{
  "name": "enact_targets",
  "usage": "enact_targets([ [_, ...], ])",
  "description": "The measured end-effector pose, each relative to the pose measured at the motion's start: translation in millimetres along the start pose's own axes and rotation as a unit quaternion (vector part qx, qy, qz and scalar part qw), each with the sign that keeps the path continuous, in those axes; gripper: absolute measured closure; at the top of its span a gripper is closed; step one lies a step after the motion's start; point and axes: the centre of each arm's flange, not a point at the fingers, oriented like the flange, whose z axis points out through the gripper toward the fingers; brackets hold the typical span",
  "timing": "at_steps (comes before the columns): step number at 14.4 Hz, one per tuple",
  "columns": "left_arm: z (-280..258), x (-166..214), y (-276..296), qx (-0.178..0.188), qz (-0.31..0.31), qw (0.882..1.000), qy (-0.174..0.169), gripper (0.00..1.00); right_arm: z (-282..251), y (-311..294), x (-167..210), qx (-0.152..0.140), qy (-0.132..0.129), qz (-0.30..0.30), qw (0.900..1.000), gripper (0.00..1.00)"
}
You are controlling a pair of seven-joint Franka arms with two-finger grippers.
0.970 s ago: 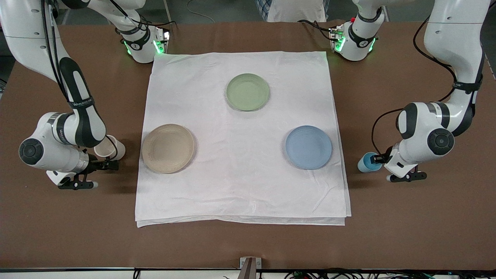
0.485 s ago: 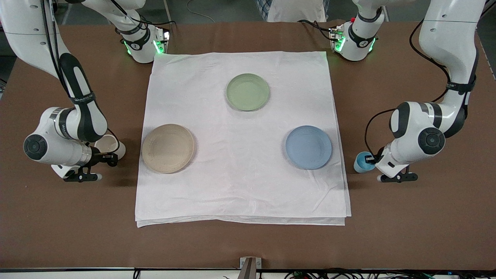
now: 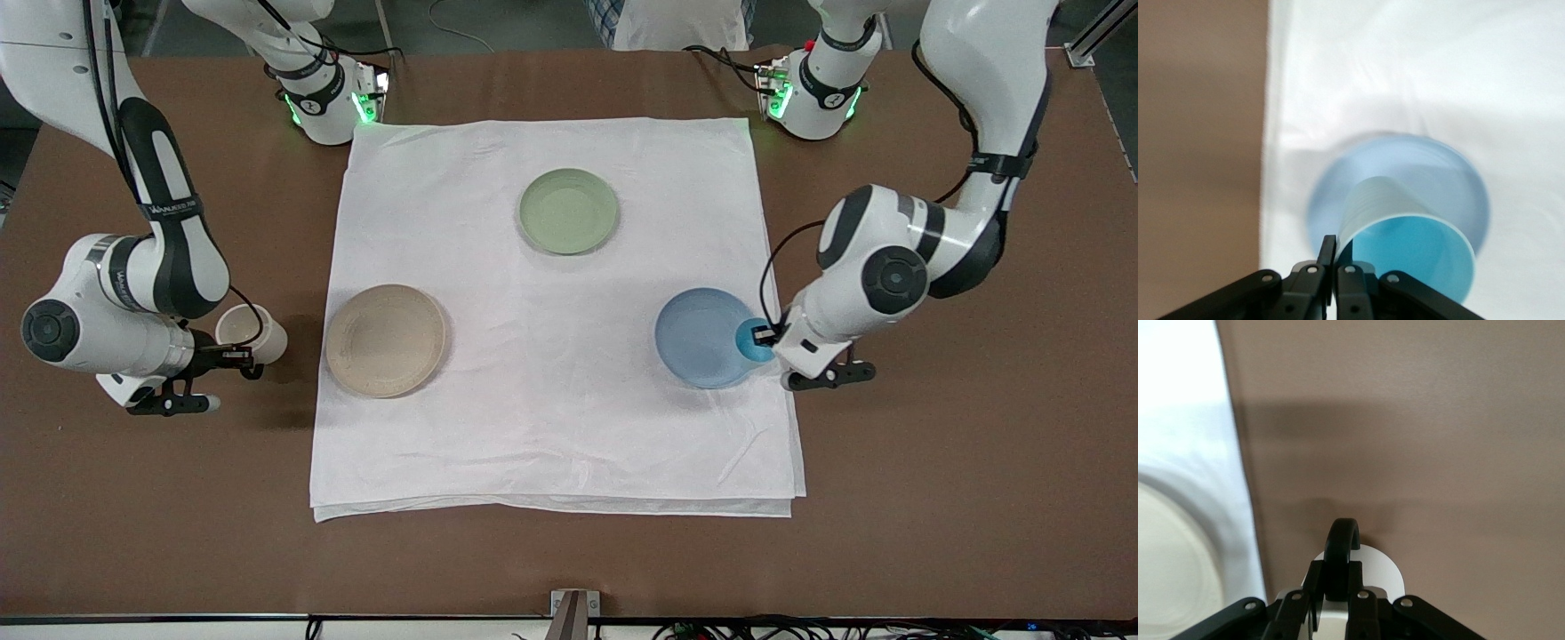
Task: Place blue cup in blue plate and white mug in gray plate
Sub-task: 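Carry the mug onto the beige plate while the left gripper lowers the cup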
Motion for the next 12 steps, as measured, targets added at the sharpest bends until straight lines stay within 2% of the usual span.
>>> enact_targets([
  [3, 33.1, -25.0, 39.1, 0.007, -0.017, 1.0, -0.018, 0.96, -21.9, -54.2, 1.4, 0.029, -0.001, 0.038, 0.999, 0.81],
  [5, 54.6, -26.3, 42.5, 0.006, -0.019, 0.999, -0.025, 0.96, -25.6, -110.4, -7.0, 0.049, 0.001, 0.056, 0.997, 0.81],
  [7, 66.4, -20.8, 36.8, 0.005, -0.025, 0.999, -0.03, 0.93, -15.9, -157.8, -22.6, 0.055, 0.017, 0.066, 0.996, 0.81],
  [9, 64.4, -13.1, 29.5, 0.003, -0.03, 0.999, -0.024, 0.75, 5.9, -183.9, -40.3, 0.052, 0.031, 0.075, 0.995, 0.81],
  [12, 30.0, 9.1, 17.8, -0.001, -0.033, 0.999, 0.017, 0.45, 34.1, -197.2, -55.5, 0.048, 0.047, 0.077, 0.995, 0.81],
])
